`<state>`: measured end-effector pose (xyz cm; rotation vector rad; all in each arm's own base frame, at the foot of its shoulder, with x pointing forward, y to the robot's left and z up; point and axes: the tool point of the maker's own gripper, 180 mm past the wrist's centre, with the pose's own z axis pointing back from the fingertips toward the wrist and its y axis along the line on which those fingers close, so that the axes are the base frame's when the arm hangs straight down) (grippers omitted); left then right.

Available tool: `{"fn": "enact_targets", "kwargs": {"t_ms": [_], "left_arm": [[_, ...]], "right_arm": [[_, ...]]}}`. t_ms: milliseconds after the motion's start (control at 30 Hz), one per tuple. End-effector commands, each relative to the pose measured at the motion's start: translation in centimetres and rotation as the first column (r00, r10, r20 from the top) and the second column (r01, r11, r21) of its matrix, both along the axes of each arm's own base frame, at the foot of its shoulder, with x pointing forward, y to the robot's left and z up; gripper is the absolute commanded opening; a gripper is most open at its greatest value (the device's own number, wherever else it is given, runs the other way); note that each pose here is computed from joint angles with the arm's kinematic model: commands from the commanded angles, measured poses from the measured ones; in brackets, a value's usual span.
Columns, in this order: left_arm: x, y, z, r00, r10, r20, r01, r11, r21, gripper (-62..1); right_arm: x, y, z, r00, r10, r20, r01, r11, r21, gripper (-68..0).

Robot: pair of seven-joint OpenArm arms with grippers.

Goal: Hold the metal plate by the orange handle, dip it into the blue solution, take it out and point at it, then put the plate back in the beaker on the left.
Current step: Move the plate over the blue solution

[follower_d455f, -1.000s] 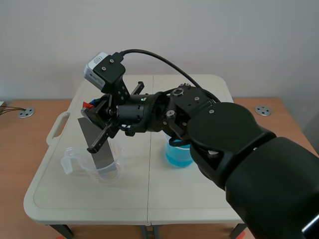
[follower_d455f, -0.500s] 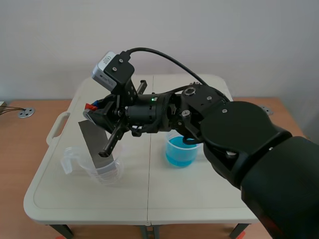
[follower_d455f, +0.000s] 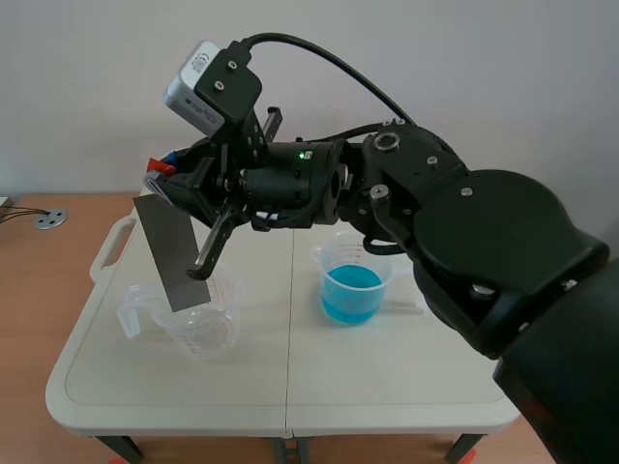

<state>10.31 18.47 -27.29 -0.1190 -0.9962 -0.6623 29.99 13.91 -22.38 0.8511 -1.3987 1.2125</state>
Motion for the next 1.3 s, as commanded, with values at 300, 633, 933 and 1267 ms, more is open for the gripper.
{"fn": "enact_targets", "kwargs": {"t_ms": [300,633,933,1267], "left_arm": [[0.3,-0.2,0.5,1.0,-0.001,0.02,0.002,1.0,-0.012,-59.1],[0.3,-0.2,0.5,1.0,-0.001,0.02,0.002,1.0,-0.012,-59.0],[0.3,-0.2,0.5,1.0,-0.001,0.02,0.001,1.0,-0.012,-59.0],[0.3,-0.2,0.5,1.0,-0.001,0.02,0.002,1.0,-0.012,-59.0]], "right_arm": [[-0.7,-0.7,4.1,0.994,-0.025,0.103,0.022,0.999,0.034,-66.2],[-1.1,-2.0,7.3,0.979,-0.084,0.184,0.077,0.996,0.045,-66.2],[-1.0,-4.7,10.3,0.949,-0.173,0.263,0.16,0.985,0.071,-66.2],[-1.3,-8.3,12.0,0.909,-0.229,0.349,0.223,0.973,0.056,-66.2]]}}
